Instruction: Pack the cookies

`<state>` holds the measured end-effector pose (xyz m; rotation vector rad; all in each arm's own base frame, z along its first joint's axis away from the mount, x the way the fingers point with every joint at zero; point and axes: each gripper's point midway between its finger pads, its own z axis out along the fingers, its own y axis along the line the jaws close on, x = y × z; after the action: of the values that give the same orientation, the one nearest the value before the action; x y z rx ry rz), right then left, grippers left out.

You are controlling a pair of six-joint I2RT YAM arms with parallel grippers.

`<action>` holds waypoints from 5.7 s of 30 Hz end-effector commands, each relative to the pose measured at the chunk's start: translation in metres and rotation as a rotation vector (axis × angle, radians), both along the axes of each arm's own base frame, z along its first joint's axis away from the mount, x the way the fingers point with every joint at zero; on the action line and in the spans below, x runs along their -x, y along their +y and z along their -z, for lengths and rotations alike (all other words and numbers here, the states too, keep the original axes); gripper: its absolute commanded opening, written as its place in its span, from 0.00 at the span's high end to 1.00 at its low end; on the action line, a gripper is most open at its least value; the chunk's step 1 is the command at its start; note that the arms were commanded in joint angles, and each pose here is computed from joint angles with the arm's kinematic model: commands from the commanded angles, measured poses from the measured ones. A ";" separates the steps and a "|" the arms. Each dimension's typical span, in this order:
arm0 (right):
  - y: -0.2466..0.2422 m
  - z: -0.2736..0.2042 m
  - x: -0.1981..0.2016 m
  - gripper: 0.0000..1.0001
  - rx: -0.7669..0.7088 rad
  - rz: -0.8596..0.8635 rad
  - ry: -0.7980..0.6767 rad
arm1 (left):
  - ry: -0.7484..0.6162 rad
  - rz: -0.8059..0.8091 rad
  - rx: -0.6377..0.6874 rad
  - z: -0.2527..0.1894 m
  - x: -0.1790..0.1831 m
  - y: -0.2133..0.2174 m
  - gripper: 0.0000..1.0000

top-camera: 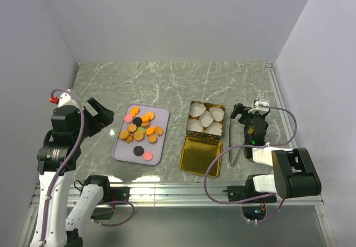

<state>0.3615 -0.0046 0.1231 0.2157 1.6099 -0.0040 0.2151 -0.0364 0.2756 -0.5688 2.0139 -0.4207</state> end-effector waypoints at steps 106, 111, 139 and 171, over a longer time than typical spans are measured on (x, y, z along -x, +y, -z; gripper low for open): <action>0.028 0.118 0.122 0.51 -0.403 0.197 1.337 | 0.091 0.027 0.091 0.021 0.060 -0.016 0.06; 0.017 0.062 0.101 0.52 -0.355 0.217 1.224 | 0.087 0.027 0.093 0.019 0.056 -0.017 0.06; 0.179 -0.155 0.097 0.53 -0.329 -0.395 0.963 | 0.080 0.055 0.121 0.012 0.045 -0.025 0.07; 0.349 -0.126 0.147 0.48 0.116 -0.625 1.025 | 0.075 -0.005 0.241 -0.032 0.083 -0.024 0.00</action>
<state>0.2043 0.3587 0.2341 -0.4868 2.7013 0.4039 0.1513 -0.0771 0.3167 -0.7371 2.0411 -0.7567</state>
